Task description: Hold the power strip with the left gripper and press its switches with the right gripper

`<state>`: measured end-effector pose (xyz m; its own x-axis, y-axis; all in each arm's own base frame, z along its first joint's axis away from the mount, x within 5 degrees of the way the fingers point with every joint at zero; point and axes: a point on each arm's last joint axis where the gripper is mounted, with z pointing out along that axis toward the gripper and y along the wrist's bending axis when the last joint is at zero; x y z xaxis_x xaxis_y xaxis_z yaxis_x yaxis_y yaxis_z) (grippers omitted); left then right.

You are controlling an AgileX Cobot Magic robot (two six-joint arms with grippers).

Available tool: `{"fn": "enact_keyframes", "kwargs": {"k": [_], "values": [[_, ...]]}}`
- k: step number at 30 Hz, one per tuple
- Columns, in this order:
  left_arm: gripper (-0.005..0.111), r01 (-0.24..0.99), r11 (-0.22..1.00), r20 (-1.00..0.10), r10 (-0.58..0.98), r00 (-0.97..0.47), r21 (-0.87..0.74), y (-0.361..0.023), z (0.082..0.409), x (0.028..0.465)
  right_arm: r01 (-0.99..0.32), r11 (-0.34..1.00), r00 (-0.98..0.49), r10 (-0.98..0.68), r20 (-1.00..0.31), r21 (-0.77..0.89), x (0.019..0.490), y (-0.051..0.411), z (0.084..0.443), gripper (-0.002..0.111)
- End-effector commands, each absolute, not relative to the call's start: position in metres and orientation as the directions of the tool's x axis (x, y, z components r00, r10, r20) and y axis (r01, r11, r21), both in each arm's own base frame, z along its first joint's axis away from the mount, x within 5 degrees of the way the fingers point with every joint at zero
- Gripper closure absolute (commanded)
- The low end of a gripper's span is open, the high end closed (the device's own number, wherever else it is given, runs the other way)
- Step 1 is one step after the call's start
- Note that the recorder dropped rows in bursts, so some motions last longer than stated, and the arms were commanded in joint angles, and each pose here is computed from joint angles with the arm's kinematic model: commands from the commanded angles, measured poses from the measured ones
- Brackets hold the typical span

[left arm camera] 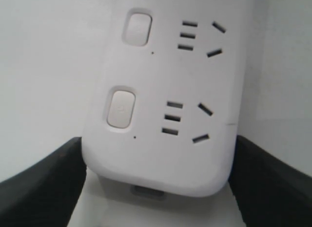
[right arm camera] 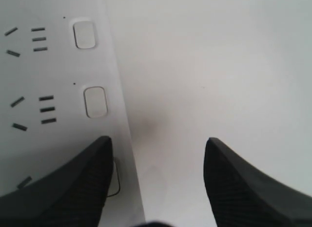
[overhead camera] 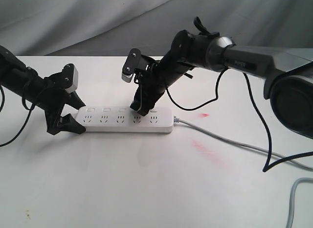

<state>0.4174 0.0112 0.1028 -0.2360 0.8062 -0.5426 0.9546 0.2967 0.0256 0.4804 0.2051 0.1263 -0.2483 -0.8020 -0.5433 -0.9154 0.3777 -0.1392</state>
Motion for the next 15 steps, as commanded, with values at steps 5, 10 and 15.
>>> {"fn": "enact_keyframes", "kwargs": {"k": [5, 10, 15], "values": [[0.049, 0.955, 0.296, -0.546, 0.806, -0.230, 0.035, 0.010, 0.105, 0.419, -0.935, 0.331, -0.238, -0.851, -0.467, -0.126, 0.478, 0.195, 0.108, 0.055], [0.049, 0.955, 0.296, -0.546, 0.806, -0.230, 0.035, 0.010, 0.105, 0.419, -0.937, 0.329, -0.244, -0.854, -0.460, -0.113, 0.478, 0.195, 0.102, 0.055], [0.049, 0.955, 0.296, -0.546, 0.806, -0.230, 0.035, 0.010, 0.105, 0.419, -0.938, 0.331, -0.254, -0.855, -0.452, -0.100, 0.478, 0.192, 0.097, 0.055]]}}
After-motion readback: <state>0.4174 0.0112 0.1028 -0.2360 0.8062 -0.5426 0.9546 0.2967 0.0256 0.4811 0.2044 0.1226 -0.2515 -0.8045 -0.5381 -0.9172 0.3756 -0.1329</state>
